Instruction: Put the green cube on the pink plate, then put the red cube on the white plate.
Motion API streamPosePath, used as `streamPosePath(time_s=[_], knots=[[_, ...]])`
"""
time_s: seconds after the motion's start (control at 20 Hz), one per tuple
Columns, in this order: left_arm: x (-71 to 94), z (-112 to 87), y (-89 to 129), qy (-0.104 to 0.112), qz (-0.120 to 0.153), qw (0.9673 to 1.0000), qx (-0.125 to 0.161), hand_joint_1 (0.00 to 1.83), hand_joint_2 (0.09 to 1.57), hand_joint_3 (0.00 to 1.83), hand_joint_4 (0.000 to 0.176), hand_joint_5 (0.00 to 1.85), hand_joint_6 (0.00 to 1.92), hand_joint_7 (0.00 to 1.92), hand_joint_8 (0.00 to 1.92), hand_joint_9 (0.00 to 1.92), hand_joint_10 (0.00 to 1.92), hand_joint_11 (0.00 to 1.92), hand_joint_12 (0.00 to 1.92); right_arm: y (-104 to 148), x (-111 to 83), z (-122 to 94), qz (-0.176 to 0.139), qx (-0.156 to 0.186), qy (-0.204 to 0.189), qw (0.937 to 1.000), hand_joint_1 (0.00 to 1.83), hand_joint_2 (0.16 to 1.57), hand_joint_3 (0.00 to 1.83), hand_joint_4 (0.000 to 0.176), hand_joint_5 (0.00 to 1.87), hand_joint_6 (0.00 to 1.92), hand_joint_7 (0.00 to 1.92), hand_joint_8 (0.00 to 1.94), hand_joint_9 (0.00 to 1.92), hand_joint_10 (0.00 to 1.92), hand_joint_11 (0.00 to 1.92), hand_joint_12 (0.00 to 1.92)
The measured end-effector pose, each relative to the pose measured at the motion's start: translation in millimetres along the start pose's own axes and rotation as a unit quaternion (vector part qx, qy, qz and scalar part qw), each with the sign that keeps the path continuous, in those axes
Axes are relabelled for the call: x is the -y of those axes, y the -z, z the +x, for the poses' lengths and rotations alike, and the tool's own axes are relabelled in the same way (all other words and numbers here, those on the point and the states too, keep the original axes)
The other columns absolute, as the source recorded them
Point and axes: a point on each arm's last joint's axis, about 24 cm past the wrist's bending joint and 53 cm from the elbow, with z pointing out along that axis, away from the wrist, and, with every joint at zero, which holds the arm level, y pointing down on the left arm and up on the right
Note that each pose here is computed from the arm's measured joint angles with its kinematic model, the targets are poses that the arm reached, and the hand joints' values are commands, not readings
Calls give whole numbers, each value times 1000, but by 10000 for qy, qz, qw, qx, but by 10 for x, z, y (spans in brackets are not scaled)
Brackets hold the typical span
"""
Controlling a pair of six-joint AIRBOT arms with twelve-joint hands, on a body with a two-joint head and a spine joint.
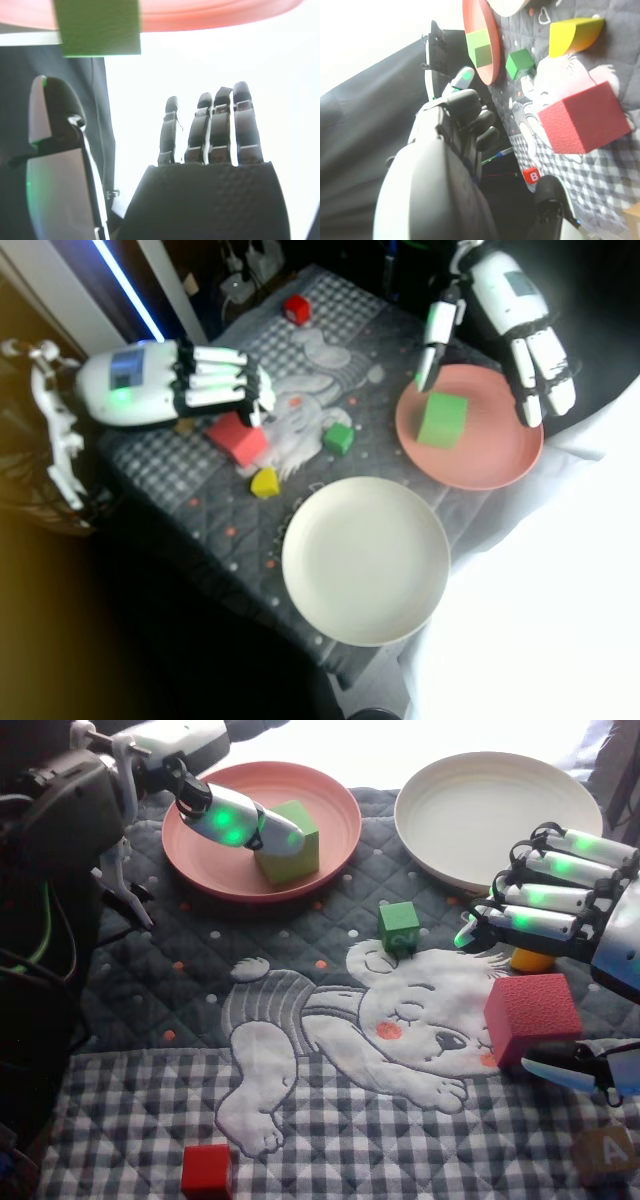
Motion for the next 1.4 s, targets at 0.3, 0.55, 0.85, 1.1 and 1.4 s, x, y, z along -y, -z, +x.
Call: streamPosePath(time_s=[0.3, 0.55, 0.85, 1.1, 1.4], knots=[[342, -37, 470, -70, 789, 9968, 78, 159, 982, 0, 158, 83, 8, 81, 4, 91, 21, 0, 419, 9, 39, -3, 56, -43, 38, 10000, 835, 481, 750, 0, 227, 711, 279, 708, 57, 1065, 0, 1562], [439, -60, 893, -461, 1386, 9892, 143, 141, 1058, 0, 144, 61, 0, 24, 4, 0, 0, 0, 355, -14, 158, 144, 240, -308, 38, 9992, 795, 257, 937, 0, 232, 697, 381, 494, 129, 906, 0, 1504], [630, -95, 1187, -466, 1942, 9794, 292, 236, 1013, 0, 172, 104, 6, 51, 6, 4, 1, 0, 477, -22, 285, 295, 429, -576, 47, 9974, 846, 330, 781, 0, 322, 643, 420, 496, 154, 985, 0, 1664], [652, -57, 1260, -437, 2058, 9772, 290, 279, 1056, 7, 115, 127, 4, 106, 9, 55, 13, 0, 632, -71, 373, 430, 536, -752, 20, 9957, 912, 578, 596, 0, 386, 831, 359, 821, 160, 1191, 0, 1837], [677, -35, 1297, -407, 2145, 9754, 294, 242, 1103, 8, 113, 136, 3, 122, 2, 69, 9, 0, 578, -152, 364, 442, 495, -712, -35, 9962, 1205, 1158, 14, 0, 907, 1196, 880, 1129, 710, 1159, 394, 1823]])
